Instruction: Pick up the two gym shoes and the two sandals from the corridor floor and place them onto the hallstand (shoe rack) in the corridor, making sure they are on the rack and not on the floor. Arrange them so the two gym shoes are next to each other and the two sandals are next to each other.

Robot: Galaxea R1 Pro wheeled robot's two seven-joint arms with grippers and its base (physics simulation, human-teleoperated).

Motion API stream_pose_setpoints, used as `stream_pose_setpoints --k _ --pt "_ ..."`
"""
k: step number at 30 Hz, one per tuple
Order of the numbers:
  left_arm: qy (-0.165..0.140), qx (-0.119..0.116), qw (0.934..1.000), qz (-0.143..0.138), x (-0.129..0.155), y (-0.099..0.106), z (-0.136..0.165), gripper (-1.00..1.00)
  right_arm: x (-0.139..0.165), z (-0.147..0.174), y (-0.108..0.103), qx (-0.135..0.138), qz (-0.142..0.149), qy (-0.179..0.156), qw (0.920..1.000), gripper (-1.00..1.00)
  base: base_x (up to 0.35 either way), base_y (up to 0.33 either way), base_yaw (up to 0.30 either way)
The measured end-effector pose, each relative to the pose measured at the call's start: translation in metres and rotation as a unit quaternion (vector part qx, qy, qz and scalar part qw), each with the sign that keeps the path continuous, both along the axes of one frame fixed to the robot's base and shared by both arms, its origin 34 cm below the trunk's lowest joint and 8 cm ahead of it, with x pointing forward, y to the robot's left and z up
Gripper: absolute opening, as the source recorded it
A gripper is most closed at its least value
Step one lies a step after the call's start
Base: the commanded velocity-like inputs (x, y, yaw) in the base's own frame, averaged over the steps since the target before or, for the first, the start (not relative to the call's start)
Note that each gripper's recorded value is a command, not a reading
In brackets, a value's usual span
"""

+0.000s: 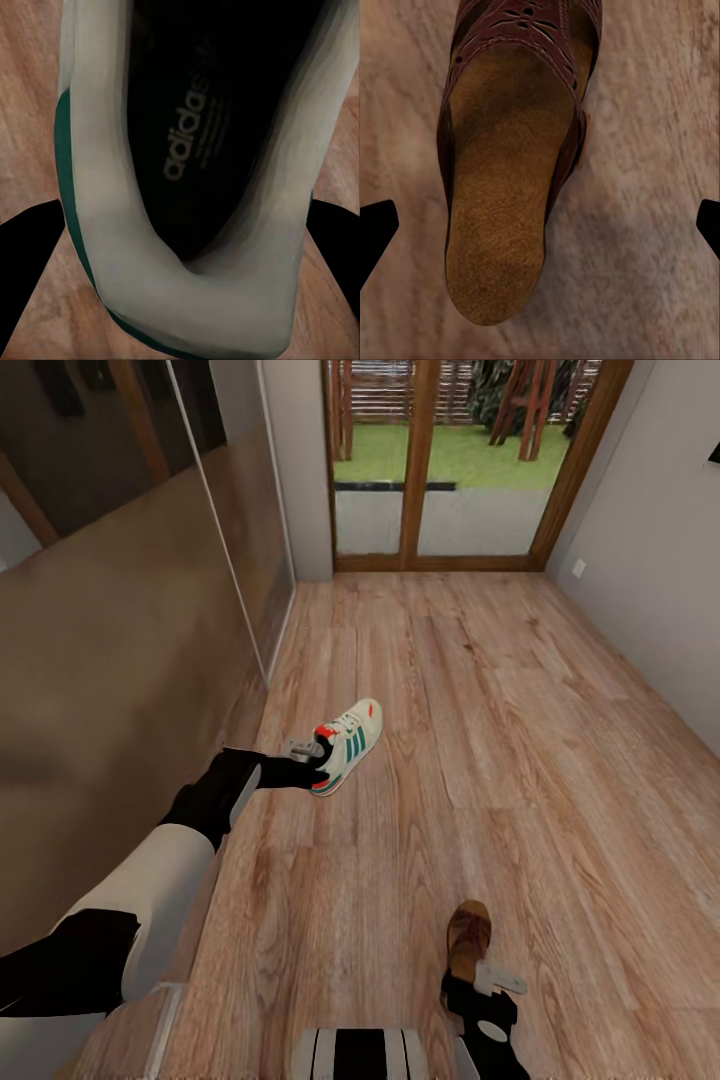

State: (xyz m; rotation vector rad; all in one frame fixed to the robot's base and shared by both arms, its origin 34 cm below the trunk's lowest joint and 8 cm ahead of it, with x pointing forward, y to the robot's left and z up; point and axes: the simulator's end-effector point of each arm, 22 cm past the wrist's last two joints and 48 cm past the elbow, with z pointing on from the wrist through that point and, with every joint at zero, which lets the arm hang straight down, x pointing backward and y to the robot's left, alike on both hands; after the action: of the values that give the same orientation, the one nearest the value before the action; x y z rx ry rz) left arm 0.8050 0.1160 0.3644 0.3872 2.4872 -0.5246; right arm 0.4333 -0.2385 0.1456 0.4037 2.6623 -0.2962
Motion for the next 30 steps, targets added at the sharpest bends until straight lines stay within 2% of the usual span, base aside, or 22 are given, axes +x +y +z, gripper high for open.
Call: stream_pose_setpoints --k 8,11,12,30 --pt "0.021 0.000 0.9998 0.001 -0.006 0.001 -0.031 -1.00 -0.012 -0.014 0.002 0.000 0.004 0.018 0.9998 1.00 0.000 0.000 0.000" --pt "0.025 -0.001 0.9997 0.001 -0.008 0.001 -0.037 -1.00 -0.006 -0.014 0.026 0.009 0.046 0.014 0.9988 1.00 0.000 0.000 0.000" --pt "0.025 -0.001 0.9997 0.001 -0.008 0.001 -0.037 -1.00 -0.006 -0.014 0.027 0.009 0.047 0.014 0.9988 1.00 0.000 0.000 0.000" --pt "0.029 0.000 0.9996 0.001 -0.009 0.001 -0.044 -1.00 -0.008 -0.017 0.027 0.009 0.045 0.016 0.9988 1.00 0.000 0.000 0.000"
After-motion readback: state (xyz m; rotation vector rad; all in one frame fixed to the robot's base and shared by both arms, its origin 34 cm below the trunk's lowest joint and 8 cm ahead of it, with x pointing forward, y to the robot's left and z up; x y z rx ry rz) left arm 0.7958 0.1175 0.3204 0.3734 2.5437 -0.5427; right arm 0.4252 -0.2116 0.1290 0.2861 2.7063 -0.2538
